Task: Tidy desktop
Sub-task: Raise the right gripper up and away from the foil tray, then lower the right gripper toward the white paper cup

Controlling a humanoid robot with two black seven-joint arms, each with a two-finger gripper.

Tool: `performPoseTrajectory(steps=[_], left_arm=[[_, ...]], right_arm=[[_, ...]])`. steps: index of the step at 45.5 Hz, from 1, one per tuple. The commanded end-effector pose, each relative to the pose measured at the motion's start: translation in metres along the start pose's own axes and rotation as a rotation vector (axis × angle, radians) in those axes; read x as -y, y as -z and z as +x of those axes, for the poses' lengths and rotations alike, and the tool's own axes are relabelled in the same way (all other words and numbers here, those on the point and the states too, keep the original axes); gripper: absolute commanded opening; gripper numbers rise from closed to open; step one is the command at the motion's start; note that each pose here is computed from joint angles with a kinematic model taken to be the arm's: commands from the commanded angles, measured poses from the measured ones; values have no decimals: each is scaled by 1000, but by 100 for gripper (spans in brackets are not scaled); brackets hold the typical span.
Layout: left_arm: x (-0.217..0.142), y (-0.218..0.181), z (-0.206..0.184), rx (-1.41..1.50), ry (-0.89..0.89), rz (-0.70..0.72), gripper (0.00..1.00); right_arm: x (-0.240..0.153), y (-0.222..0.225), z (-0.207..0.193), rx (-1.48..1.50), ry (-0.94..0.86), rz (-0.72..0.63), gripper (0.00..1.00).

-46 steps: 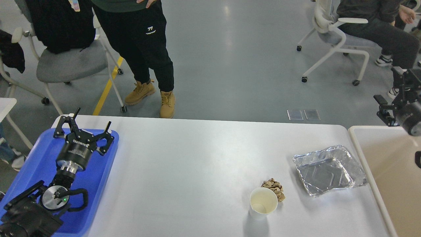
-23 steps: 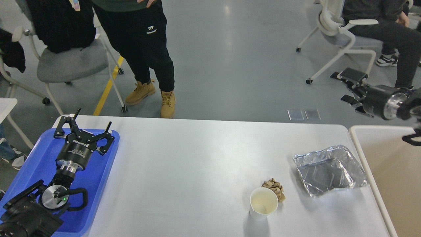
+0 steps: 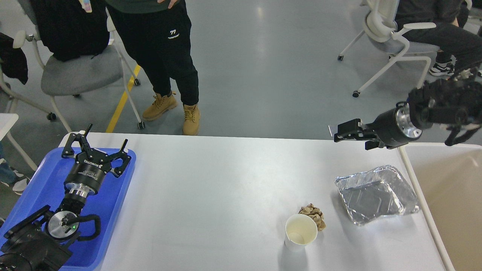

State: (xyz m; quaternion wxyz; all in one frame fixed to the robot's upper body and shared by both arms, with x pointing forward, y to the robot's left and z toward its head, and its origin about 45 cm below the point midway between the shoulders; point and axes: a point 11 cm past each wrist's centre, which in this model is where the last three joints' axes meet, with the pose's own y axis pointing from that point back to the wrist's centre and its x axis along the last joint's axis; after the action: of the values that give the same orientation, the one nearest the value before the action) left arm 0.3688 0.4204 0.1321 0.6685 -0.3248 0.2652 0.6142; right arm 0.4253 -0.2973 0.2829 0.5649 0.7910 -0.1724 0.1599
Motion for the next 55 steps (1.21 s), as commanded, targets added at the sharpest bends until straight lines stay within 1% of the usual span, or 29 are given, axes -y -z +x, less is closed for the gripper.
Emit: performPoseTrajectory(steps=[1,15,19,24,28,41,49,55], left_arm=[[0,0,0,0,0,0,99],[0,0,0,0,0,0,99],[0,0,0,0,0,0,99],[0,0,0,0,0,0,99],[0,0,0,0,0,0,99],[0,0,0,0,0,0,99],[0,0,0,0,0,0,99],[0,0,0,0,0,0,99]], right_arm=[[-23,19,-10,-69,138,-96,100],[-41,40,-19,-140,187,-118,100],[-41,45,-32,-133,221,-108,100],[-37,53,-55,-113,281,-91,100],[-35,60,-65,-112,305,-78,100],[-32,74,-66,-83,290,-111,100],[-16,79,-78,-119,312,-126,100],[-5,74,-87,-132,314,-139,100]])
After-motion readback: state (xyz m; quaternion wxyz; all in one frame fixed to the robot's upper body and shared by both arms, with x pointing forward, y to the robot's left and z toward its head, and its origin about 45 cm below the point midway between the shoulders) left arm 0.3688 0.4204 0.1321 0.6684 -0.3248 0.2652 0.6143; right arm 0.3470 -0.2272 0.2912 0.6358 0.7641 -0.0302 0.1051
